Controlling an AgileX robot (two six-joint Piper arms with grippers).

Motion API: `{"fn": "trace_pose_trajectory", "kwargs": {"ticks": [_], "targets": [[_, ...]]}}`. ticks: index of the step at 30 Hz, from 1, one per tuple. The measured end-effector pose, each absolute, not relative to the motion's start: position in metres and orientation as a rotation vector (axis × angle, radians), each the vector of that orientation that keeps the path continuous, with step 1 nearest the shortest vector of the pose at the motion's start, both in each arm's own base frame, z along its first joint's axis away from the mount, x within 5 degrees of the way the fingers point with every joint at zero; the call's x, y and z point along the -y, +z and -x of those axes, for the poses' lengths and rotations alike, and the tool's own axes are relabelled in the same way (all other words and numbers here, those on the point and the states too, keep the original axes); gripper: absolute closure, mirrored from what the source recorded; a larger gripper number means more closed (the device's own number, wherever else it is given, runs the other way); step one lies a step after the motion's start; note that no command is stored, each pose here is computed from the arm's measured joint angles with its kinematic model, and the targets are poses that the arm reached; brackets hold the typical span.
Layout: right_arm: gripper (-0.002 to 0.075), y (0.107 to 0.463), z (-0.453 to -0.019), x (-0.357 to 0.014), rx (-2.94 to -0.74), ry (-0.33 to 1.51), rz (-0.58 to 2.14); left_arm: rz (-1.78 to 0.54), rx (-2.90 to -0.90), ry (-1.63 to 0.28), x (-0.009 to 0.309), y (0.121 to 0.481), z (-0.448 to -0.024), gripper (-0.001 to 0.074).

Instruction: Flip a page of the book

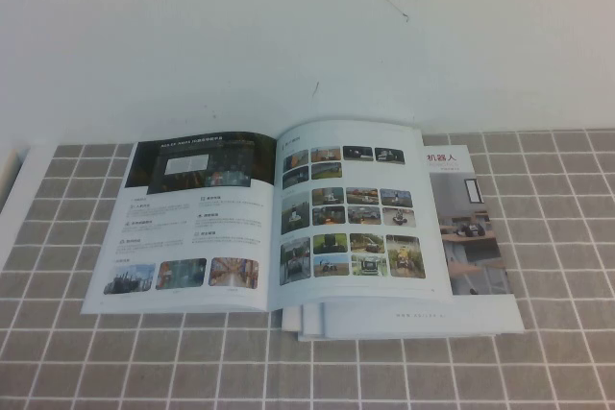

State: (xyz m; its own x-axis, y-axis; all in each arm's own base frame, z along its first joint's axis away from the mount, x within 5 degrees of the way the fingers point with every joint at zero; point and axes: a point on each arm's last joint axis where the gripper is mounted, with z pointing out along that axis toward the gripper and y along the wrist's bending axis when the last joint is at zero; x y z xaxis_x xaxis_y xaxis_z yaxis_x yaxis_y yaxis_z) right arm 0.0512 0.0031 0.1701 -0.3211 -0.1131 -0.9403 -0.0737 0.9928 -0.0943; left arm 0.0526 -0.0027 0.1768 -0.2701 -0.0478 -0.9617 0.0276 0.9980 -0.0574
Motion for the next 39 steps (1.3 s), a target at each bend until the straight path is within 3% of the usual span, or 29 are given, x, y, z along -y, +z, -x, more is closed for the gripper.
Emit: {"fn": "trace_pose_trajectory", "kwargs": {"ticks": [8,19,25,32,39], "targets": [[0.0727,0.17,-0.051,-0.003,-1.9,-0.04,0.134,0.006,-1.726,-0.061,0.002,0.185,-0.055,0.0739],[0.0727,0.172,-0.052,-0.002,-1.873,-0.063,0.144,0.017,-1.173,-0.07,0.001,0.235,-0.049,0.0739],[0.0727,0.195,-0.057,-0.001,-1.596,-0.112,0.143,0.018,-1.021,-0.07,0.0,0.247,-0.043,0.0739],[0.0727,0.238,-0.048,0.001,-1.113,-0.177,0.108,0.031,-0.848,-0.081,-0.001,0.26,-0.034,0.0739],[0.0727,0.265,-0.026,0.005,-0.732,-0.148,0.002,0.006,-0.857,-0.147,0.004,0.259,-0.034,0.0739]]}}
